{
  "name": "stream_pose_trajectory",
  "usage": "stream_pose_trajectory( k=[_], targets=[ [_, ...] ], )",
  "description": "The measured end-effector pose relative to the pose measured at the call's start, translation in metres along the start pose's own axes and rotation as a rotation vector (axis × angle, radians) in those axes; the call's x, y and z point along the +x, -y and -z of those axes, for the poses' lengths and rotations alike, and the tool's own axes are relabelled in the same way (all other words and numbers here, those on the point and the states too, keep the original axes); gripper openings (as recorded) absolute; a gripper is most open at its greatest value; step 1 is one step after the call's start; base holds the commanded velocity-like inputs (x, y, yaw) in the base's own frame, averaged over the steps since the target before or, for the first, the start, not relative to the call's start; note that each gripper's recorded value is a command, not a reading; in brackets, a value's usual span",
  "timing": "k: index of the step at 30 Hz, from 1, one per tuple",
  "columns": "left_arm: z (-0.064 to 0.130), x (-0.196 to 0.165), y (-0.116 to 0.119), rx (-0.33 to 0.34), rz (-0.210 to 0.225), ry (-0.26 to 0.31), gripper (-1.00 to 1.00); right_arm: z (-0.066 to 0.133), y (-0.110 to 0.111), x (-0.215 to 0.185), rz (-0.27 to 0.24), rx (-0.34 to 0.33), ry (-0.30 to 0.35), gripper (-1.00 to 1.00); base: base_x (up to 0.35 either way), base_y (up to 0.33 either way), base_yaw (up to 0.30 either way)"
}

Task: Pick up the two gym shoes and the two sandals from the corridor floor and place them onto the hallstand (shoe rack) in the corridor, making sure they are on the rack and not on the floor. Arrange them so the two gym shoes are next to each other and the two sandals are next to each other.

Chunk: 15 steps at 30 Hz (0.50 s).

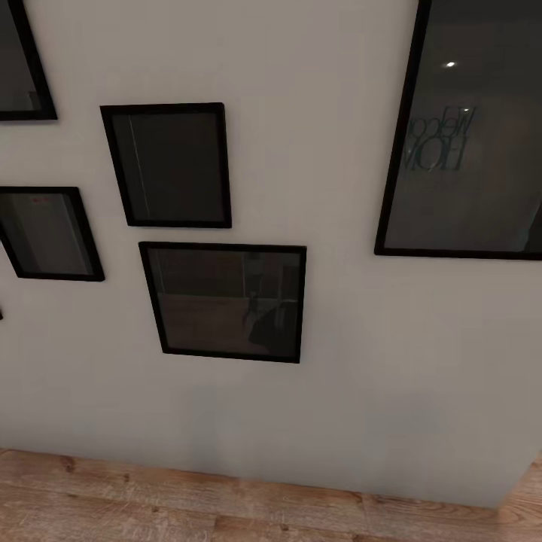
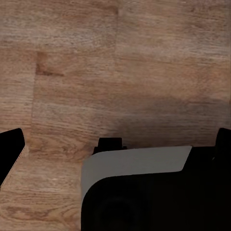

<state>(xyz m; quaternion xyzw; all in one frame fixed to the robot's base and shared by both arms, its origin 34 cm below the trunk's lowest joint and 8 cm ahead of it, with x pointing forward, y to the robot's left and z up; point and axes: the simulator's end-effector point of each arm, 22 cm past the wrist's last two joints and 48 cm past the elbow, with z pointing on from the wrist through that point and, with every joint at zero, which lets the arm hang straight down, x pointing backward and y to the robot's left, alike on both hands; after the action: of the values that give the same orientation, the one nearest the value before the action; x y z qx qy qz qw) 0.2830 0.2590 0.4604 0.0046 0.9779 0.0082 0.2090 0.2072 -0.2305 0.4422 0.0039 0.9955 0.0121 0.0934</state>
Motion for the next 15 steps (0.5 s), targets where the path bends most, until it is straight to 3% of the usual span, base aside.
stream_pose_trajectory(
  k=[6, 15],
  targets=[
    [-0.008, -0.039, 0.006, 0.006, 0.003, 0.058, 1.0, 0.0, 0.0, 0.0, 0.0, 0.0, 0.0, 1.0, 0.0, 0.0, 0.0],
    [-0.012, -0.064, 0.013, 0.013, 0.015, 0.096, 1.0, 0.0, 0.0, 0.0, 0.0, 0.0, 0.0, 1.0, 0.0, 0.0, 0.0]
  ],
)
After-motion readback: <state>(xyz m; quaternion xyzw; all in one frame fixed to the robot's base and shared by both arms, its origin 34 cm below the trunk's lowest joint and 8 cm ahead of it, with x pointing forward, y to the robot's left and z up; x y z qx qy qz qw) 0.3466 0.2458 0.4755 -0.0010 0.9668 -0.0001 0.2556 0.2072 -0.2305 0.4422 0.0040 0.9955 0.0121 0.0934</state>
